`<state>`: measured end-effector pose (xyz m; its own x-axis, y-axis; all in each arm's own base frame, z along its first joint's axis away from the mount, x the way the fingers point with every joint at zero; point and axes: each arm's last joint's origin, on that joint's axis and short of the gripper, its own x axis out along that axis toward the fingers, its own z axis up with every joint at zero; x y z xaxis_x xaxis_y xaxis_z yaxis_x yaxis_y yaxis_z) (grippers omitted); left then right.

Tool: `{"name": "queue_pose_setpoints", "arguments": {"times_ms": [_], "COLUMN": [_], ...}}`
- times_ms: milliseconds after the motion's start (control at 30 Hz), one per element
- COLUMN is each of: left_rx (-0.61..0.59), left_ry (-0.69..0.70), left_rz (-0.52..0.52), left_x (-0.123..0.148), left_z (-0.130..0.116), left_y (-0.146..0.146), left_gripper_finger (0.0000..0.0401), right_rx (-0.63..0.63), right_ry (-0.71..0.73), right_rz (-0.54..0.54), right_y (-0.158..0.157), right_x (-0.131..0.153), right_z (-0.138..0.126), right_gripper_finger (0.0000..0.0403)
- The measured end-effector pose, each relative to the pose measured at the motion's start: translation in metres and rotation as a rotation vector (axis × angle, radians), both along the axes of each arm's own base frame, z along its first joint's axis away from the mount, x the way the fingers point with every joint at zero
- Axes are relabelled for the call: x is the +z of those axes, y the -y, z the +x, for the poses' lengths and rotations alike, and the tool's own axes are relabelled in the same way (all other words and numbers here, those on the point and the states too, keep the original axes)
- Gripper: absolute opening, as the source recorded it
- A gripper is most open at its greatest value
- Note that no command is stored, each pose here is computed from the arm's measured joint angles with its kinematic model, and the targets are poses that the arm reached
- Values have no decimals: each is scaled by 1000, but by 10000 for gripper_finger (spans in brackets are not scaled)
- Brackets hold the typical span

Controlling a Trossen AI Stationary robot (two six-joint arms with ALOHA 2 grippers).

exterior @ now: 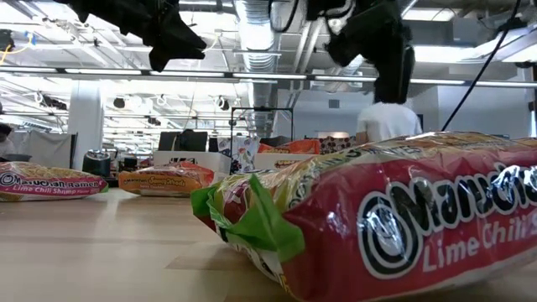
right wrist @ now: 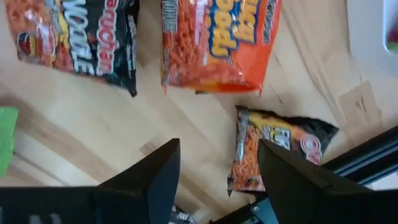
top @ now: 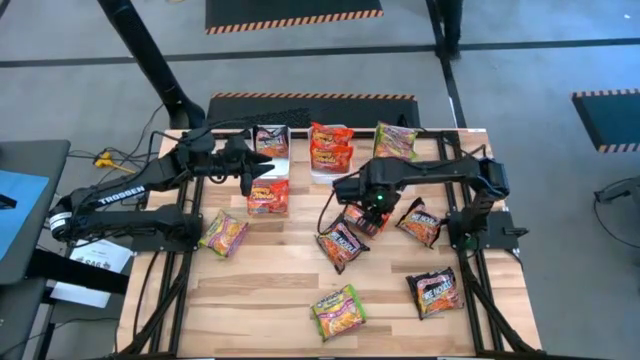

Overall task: Sort Maruchan noodles
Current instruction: Put the black noodle pack into the left white bin

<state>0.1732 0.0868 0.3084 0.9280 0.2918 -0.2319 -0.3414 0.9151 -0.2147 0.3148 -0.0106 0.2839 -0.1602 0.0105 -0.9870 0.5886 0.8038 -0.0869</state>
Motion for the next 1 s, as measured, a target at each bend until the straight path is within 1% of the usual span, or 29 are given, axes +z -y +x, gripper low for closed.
{"name": "queue_pose_setpoints", "arguments": {"times_ms": [100, 267, 400, 467, 600, 733, 867, 1000], "left_rx": [-6, -4, 6, 8, 8, 14, 21, 42], "left_ry": [1, 5, 4, 4, 4, 7, 13, 12], "left_rz": [-2, -8, -6, -5, -5, -18, -36, -34], "left_x": [0, 0, 0, 0, 0, 0, 0, 0], "left_z": [0, 0, 0, 0, 0, 0, 0, 0], "left_y": [0, 0, 0, 0, 0, 0, 0, -1], "left_gripper_finger": [121, 121, 121, 121, 121, 121, 121, 121], "right_rx": [-38, -81, -123, -138, -154, -187, -213, -201], "right_ry": [-25, -59, -66, -53, -9, -59, -119, -108], "right_rz": [-11, -33, -69, -75, -73, -79, -118, -115], "right_y": [-6, -15, -17, -17, -14, -7, -1, 4], "right_x": [-2, -6, -12, -17, -32, -54, -69, -81], "right_z": [-19, -63, -89, -98, -110, -124, -135, -137], "right_gripper_finger": [240, 240, 240, 240, 240, 240, 240, 240]}}
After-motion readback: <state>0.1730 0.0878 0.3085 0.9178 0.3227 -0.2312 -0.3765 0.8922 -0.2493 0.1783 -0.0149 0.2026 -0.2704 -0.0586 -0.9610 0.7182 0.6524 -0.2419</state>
